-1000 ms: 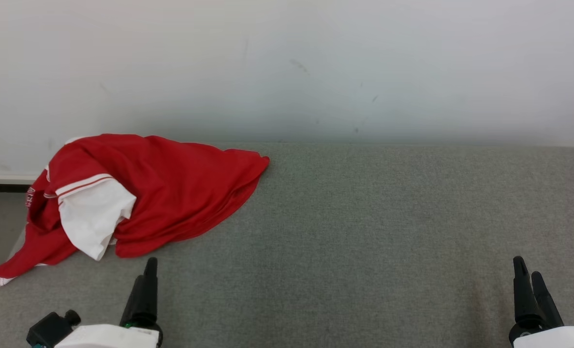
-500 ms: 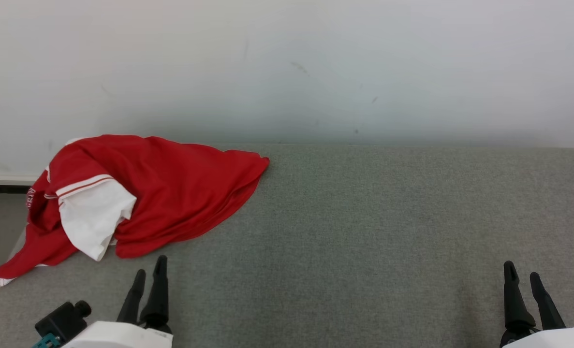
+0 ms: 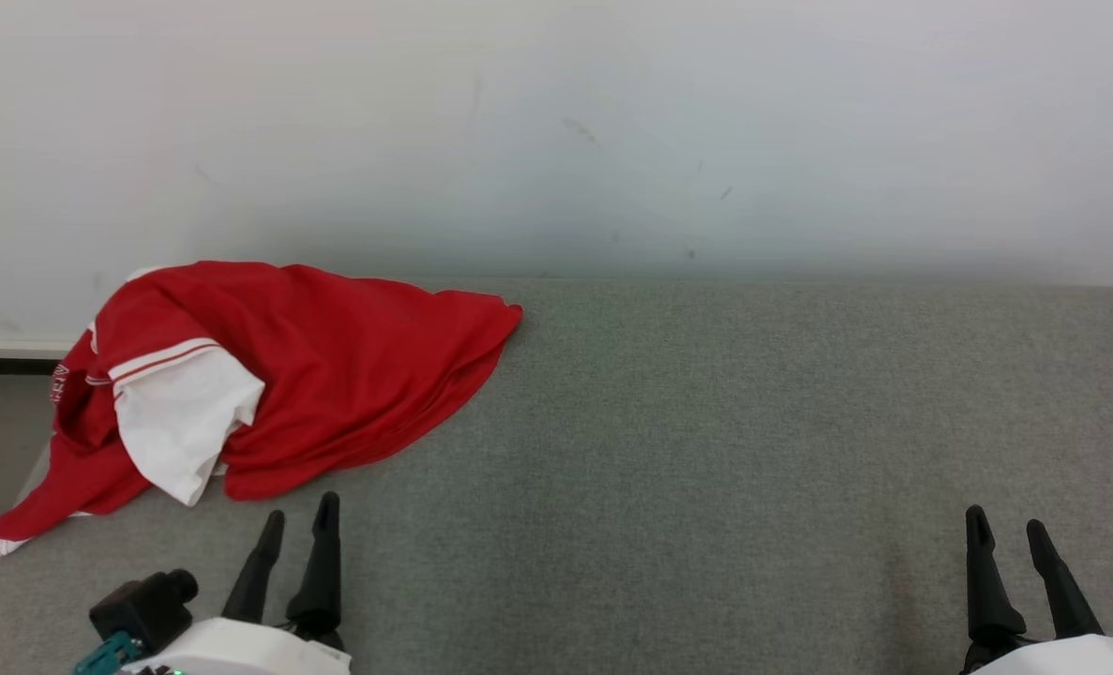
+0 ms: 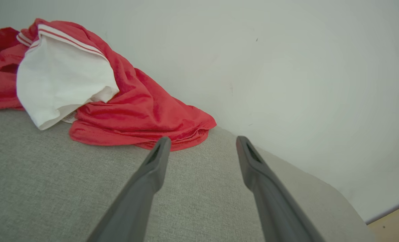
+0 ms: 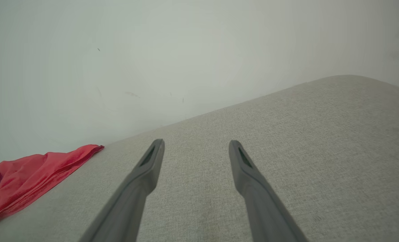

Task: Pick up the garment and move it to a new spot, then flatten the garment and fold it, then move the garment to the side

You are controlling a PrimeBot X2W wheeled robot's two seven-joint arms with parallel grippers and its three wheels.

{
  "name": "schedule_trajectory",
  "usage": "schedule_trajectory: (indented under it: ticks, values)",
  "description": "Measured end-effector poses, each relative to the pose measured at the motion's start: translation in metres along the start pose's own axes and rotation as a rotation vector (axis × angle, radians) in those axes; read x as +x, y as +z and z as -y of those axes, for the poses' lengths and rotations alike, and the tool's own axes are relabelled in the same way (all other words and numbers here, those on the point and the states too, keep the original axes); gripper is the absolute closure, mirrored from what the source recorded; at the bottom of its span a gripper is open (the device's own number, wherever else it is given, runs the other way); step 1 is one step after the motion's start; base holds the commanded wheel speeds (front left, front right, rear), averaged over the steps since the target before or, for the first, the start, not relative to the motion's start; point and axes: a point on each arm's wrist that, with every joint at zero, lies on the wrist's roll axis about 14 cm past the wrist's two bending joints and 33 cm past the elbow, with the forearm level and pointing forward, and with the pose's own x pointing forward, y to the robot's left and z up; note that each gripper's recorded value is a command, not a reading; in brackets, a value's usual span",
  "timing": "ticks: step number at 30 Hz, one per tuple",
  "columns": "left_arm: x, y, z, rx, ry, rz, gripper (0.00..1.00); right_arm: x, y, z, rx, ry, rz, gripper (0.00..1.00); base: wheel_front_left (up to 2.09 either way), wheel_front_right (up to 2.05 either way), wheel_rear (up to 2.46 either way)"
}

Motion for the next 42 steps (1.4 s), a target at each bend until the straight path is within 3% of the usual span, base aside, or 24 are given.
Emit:
schedule_trajectory:
  ticks: [17, 42]
  values:
    - [-0.001, 0.0, 0.006, 0.228, -0.049, 0.001, 0.0, -0.001, -0.003, 0.003, -0.183, 0.015, -0.007, 0.0, 0.0, 0.0, 0.0]
    - [-0.003, -0.008, 0.013, 0.441, -0.111, -0.007, 0.0, -0.003, -0.004, 0.002, -0.35, 0.043, 0.006, 0.0, 0.0, 0.0, 0.0]
